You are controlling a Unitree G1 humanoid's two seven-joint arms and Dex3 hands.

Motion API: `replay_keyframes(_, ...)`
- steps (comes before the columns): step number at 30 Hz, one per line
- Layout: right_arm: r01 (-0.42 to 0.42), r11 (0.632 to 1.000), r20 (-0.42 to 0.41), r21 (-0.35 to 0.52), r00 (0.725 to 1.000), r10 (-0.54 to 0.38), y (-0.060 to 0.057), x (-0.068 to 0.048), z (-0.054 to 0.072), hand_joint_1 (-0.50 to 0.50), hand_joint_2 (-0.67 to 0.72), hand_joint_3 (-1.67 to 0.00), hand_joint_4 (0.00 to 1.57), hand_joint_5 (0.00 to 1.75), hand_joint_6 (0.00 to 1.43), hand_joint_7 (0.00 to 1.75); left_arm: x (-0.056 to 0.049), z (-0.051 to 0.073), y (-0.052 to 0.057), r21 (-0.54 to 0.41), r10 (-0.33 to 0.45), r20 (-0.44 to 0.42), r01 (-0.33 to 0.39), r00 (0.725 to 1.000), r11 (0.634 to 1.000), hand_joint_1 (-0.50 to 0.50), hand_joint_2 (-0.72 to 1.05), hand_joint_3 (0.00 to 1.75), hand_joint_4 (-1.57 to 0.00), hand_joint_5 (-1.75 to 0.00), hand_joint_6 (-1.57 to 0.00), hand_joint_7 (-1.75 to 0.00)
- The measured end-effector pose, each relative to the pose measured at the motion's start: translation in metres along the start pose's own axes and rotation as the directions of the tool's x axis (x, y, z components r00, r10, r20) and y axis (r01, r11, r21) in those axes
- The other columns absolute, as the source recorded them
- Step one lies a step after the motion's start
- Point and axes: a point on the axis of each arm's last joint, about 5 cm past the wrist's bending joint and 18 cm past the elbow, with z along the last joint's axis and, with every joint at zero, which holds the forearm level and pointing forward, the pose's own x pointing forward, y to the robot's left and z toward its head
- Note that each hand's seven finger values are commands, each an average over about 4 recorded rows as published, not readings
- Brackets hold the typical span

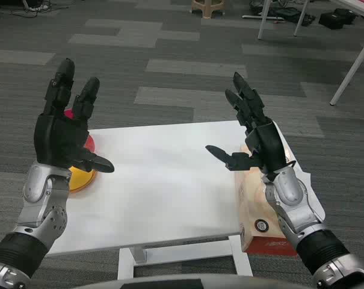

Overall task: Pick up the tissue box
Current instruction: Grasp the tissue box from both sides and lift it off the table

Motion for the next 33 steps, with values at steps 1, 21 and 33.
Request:
replay_keyframes(1,0.015,1.0,-0.001,0.005,1.0,-0.015,0.001,0.001,-0.001,-0.38,0.72,0.0,0.0,0.0,0.0,0.0,0.002,-0.002,-0.003,-0.004,0.002,0.0,-0.002,1.0,1.0,0.5,-0.37,0.0,0.0,-0.41,0.0,-0.07)
replay_keyframes(21,0.045,0.998,0.02,0.046,0.999,-0.046,0.013,0.011,-0.004,-0.38,0.72,0.0,0.0,0.0,0.0,0.0,0.014,-0.013,-0.029,-0.058,-0.045,0.018,0.046,0.999,0.997,0.5,-0.37,0.0,0.0,-0.41,0.0,-0.07)
replay_keyframes(33,0.045,0.998,0.021,0.039,0.999,-0.046,0.011,0.011,-0.003,-0.38,0.72,0.0,0.0,0.0,0.0,0.0,0.012,-0.014,-0.027,-0.052,-0.039,0.005,0.039,0.999,0.998,0.5,-0.37,0.0,0.0,-0.41,0.0,-0.07)
